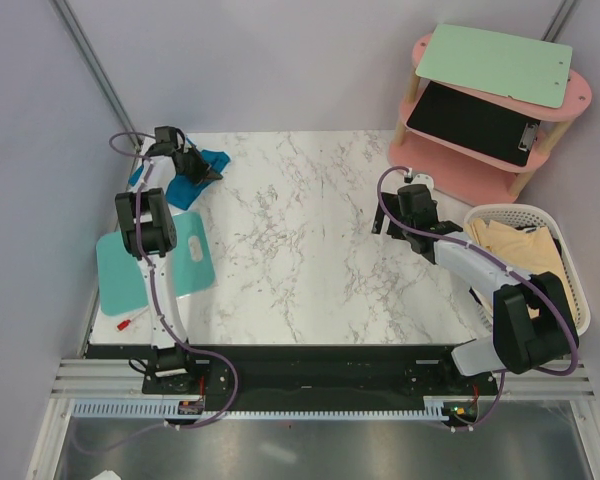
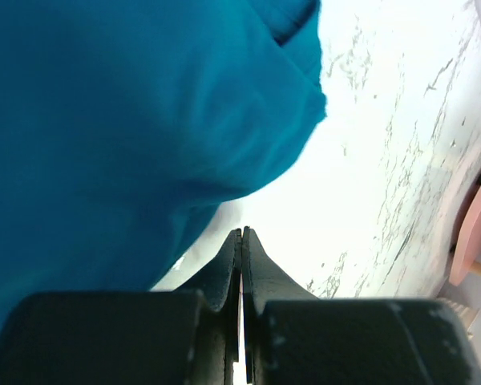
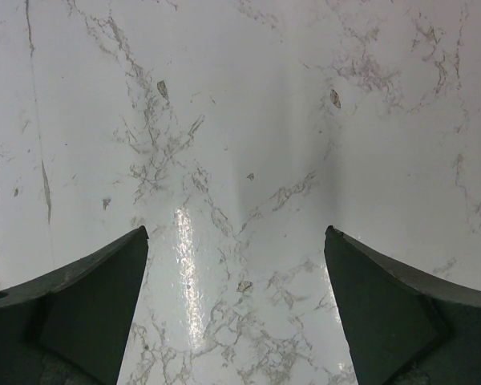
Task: Fold and stack the t-shirts
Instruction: Put the neatly folded tshirt into the corner of the board with the left arm
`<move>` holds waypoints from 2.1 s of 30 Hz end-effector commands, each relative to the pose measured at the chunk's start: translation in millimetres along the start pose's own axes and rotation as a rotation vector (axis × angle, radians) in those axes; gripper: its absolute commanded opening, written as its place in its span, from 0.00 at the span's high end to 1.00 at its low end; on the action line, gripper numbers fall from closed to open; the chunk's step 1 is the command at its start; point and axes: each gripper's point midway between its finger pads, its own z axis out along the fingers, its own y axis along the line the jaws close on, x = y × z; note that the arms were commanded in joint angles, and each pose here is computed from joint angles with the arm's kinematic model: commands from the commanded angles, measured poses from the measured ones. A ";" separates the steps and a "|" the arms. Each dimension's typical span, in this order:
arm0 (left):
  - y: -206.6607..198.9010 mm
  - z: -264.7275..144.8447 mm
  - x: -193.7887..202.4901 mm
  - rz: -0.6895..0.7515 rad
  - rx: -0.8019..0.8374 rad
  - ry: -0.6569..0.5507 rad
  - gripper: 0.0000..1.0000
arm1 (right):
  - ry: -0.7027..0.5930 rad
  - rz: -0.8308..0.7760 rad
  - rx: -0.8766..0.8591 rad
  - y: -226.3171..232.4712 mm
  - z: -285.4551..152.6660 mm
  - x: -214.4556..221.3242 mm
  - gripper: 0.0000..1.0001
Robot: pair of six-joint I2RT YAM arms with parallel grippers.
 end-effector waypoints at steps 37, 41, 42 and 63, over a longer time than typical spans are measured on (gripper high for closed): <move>93.9 -103.3 -48.3 0.155 -0.583 -0.272 0.98 | -0.005 0.003 -0.040 4.1 -1.9 4.9 0.02; 109.5 -85.9 -34.3 0.137 -0.590 -0.206 0.98 | -0.010 0.001 -0.043 4.7 -3.6 3.7 0.02; 109.5 -84.4 -33.6 0.136 -0.587 -0.199 0.98 | -0.009 0.003 -0.040 3.6 -3.6 4.4 0.02; 46.2 -68.3 40.7 0.204 -0.588 -0.133 0.98 | -0.040 0.018 -0.065 5.0 -12.8 2.6 0.02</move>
